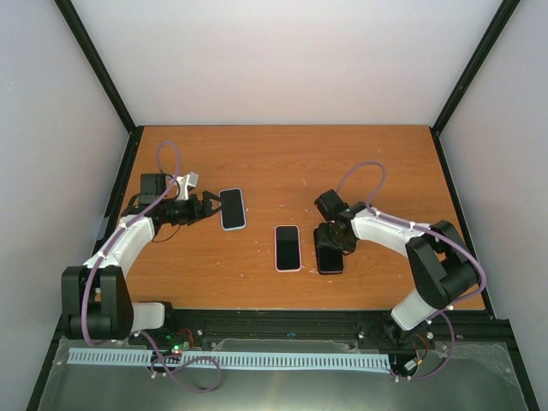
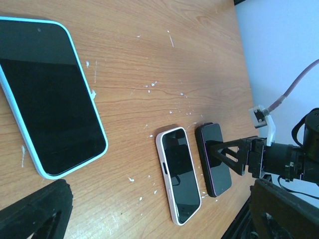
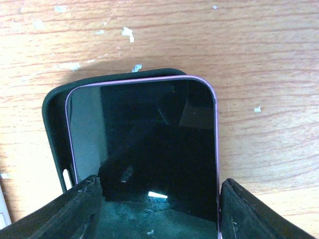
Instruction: Put the phone into the phone case
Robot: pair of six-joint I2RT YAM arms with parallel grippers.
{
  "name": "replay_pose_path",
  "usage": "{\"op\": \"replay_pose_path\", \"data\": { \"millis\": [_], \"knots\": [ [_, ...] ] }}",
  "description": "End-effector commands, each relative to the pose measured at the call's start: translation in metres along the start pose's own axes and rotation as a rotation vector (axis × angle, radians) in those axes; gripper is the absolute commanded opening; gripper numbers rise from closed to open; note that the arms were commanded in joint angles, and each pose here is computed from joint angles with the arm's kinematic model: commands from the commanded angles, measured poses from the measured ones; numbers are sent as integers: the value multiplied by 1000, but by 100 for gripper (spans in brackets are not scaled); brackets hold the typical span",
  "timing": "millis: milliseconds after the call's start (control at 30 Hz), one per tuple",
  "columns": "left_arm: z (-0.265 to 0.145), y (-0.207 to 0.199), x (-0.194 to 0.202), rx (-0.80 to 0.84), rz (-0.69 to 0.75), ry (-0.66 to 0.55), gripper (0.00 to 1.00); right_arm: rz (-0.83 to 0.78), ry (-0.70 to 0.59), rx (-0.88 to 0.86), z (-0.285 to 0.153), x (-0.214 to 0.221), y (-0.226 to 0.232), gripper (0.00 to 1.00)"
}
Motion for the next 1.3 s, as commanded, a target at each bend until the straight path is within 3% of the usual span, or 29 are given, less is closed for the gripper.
{"op": "replay_pose_path", "data": {
  "millis": [0,167,533,900,1100,1267],
  "knots": [
    [-2,-6,-3,44,43,-27,96,-19,-32,-76,-6,1,4,62],
    [7,-15,-3,102,27,-6,81,-57,-66,-81,-13,3,-4,60],
    [60,-70,2,218,63,60,72,-5,-64,-184,-18,4,-40,64],
    [140,-105,21,305,50,203,66,52,-26,-320,-14,4,-52,40],
    [174,-110,31,334,40,243,64,60,-9,-395,-12,7,-48,39],
    [190,-110,37,376,25,272,60,56,-18,-342,-6,5,-52,32]
  ]
}}
Point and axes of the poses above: each gripper's point midway between its finger pads, its own z axis out along the fingers, its own y axis along the line the jaws close on, x = y × z, the point moved 8 cm from there along -z, back along the fingers, and after that the axes turned 14 degrees about z, right-handed, at the moved point
